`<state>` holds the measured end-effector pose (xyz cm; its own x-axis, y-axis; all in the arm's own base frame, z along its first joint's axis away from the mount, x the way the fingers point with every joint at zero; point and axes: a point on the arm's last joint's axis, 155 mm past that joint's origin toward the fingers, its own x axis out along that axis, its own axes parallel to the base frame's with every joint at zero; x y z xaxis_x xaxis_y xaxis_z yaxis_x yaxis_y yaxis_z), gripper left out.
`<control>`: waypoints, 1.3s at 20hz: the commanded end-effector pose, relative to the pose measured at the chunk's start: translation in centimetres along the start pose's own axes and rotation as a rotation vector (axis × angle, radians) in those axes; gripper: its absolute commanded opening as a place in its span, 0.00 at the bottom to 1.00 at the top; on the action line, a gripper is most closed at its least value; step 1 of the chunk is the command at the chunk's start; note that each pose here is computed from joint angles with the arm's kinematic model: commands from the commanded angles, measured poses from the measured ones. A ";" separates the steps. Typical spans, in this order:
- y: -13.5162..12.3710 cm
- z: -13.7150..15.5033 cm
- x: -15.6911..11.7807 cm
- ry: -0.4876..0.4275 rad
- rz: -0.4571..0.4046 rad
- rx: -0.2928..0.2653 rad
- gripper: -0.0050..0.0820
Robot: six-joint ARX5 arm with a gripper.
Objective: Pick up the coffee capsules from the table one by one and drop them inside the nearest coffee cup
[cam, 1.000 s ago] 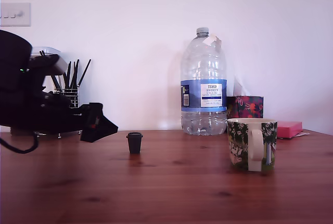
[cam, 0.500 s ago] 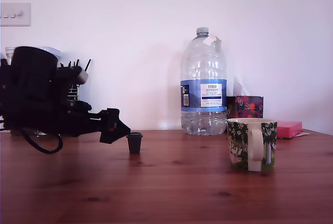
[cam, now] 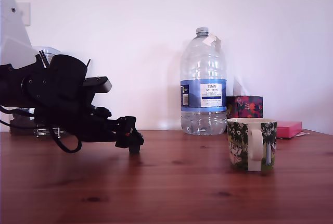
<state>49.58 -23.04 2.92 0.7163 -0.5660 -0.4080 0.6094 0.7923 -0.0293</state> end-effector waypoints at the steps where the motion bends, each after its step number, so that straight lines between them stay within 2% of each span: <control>1: -0.2 -1.9 0.6 0.040 -0.010 -0.007 0.95; 6: -0.3 -1.7 2.1 0.050 -0.018 -0.006 0.95; 24: -0.5 -2.1 2.2 0.065 -0.018 -0.027 0.95; 26: -0.5 -2.2 2.2 0.069 -0.018 -0.028 0.90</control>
<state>50.73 -24.06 1.72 0.6991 -0.5624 -0.4416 0.6085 0.7922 -0.0455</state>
